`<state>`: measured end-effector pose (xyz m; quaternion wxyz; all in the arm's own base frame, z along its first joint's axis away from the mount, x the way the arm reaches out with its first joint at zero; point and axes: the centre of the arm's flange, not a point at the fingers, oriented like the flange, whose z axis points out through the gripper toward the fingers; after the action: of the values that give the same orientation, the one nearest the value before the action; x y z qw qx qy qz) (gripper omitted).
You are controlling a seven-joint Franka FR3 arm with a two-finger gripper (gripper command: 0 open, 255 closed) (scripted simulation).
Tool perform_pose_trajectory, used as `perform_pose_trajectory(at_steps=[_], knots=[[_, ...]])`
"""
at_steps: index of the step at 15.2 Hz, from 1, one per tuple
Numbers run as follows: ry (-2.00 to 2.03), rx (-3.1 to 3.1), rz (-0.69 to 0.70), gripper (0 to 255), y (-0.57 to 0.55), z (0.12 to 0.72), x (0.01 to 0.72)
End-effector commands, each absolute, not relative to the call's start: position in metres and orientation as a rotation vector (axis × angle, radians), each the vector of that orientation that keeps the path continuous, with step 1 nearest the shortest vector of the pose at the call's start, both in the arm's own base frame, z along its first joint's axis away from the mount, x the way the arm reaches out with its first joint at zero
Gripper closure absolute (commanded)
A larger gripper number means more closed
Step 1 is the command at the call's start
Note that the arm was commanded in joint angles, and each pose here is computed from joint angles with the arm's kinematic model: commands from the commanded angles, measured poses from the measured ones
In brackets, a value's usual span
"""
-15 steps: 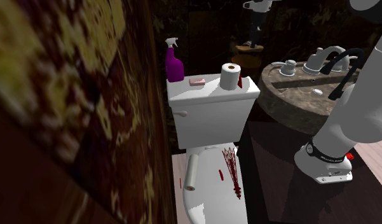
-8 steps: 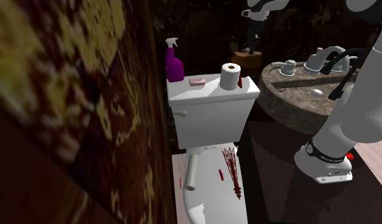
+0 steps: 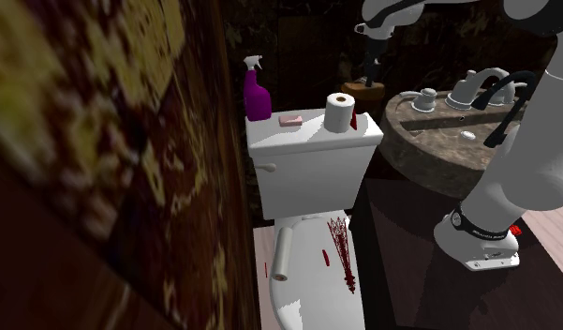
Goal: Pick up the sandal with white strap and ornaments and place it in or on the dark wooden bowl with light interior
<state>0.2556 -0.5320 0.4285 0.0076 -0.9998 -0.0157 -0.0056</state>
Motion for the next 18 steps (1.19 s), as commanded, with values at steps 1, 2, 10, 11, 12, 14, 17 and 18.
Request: perform_pose_trajectory(at_steps=[1, 2, 10, 11, 12, 14, 17, 18], knots=[[-0.049, -3.126, -0.018, 255, -0.532, 0.428, 0.256], [-0.049, -3.126, -0.018, 255, -0.532, 0.428, 0.256], [-0.049, -3.126, -0.018, 0, -0.532, 0.428, 0.256], [-0.049, -3.126, -0.018, 0, -0.532, 0.442, 0.255], [-0.049, -3.126, -0.018, 0, -0.532, 0.455, 0.255], [-0.049, -3.126, -0.018, 0, -0.533, 0.478, 0.255], [-0.049, -3.126, -0.018, 0, -0.533, 0.478, 0.255], [-0.049, -3.126, -0.018, 0, -0.533, 0.478, 0.255]])
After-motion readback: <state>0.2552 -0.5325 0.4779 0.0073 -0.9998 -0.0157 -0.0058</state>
